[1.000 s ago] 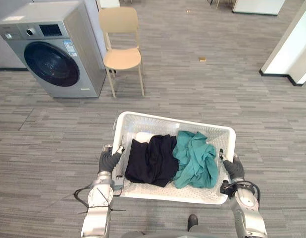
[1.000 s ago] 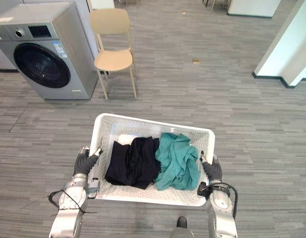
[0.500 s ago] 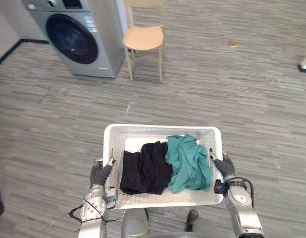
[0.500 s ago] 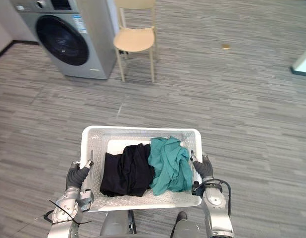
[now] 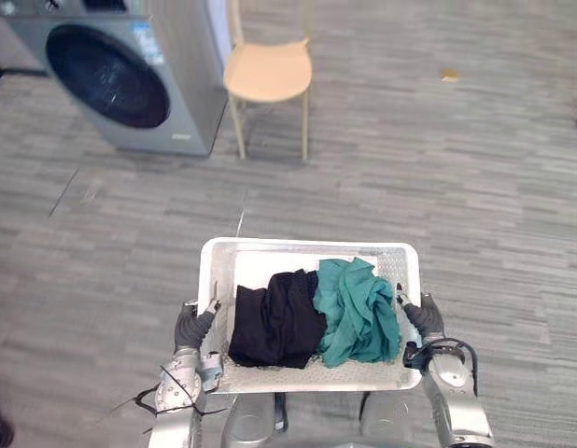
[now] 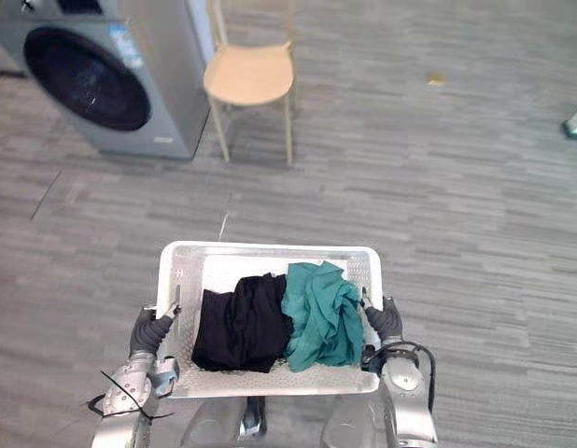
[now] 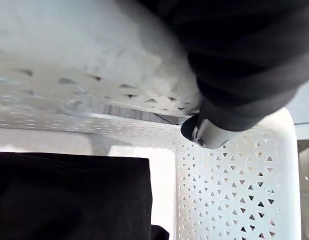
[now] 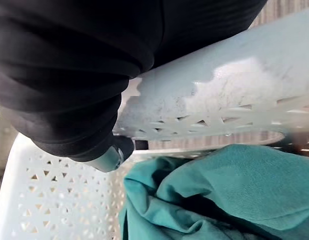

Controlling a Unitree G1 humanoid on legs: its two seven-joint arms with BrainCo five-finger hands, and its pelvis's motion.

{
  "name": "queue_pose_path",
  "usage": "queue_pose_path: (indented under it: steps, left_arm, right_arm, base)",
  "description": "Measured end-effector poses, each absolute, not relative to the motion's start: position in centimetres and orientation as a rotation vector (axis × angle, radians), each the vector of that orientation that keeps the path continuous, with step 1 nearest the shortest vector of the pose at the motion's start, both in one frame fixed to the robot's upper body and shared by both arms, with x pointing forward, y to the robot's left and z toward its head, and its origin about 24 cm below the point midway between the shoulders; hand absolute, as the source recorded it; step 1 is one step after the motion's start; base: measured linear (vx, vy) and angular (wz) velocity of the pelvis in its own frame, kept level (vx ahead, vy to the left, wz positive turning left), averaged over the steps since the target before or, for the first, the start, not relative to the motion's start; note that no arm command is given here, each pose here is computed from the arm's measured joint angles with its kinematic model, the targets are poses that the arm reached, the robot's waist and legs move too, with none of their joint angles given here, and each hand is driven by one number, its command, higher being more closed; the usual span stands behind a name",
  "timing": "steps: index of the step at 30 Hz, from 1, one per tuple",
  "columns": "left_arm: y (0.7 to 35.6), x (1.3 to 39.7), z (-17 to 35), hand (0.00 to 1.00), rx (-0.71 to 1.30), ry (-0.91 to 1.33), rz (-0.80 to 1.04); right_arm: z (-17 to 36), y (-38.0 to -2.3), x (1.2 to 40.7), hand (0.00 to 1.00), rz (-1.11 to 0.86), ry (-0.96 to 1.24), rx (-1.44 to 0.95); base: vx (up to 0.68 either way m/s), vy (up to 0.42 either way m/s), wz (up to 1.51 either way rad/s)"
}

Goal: Pick up the laundry basket with both hands and put the clothes into the washing machine.

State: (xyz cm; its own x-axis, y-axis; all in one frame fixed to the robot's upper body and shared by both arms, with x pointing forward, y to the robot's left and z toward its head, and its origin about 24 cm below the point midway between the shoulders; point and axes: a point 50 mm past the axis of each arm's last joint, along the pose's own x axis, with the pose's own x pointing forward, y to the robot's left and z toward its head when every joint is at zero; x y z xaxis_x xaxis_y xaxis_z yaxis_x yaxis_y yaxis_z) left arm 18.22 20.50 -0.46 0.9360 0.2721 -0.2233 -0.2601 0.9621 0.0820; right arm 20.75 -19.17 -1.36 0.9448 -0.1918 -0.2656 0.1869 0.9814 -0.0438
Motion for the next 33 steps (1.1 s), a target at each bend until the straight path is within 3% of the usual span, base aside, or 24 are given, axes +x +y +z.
queue_pose_path:
  steps: [5, 15, 25, 33]
  left_arm:
    - [20.4, 19.4, 0.5, 1.0, 0.063, 0.184, 0.256]
    - [19.3, 17.9, -1.0, 1.0, 0.035, 0.265, 0.248]
    - [18.3, 19.4, 0.1, 1.0, 0.021, 0.202, 0.2]
    - [19.7, 19.3, 0.4, 1.0, 0.064, 0.199, 0.235]
  right_arm:
    - [-0.6, -19.4, 20.6, 1.0, -0.213, 0.234, -0.01]
    - [-0.7, -19.9, 18.2, 1.0, -0.211, 0.266, -0.045]
    - [0.2, -21.7, 19.8, 1.0, -0.253, 0.218, -0.063]
    - [-0.6, -19.9, 20.2, 1.0, -0.21, 0.237, -0.015]
  base:
    - [0.52, 0.005, 0.15]
    - [0.7, -0.186, 0.12]
    - [0.68, 0.028, -0.13]
    - [0.64, 0.001, 0.14]
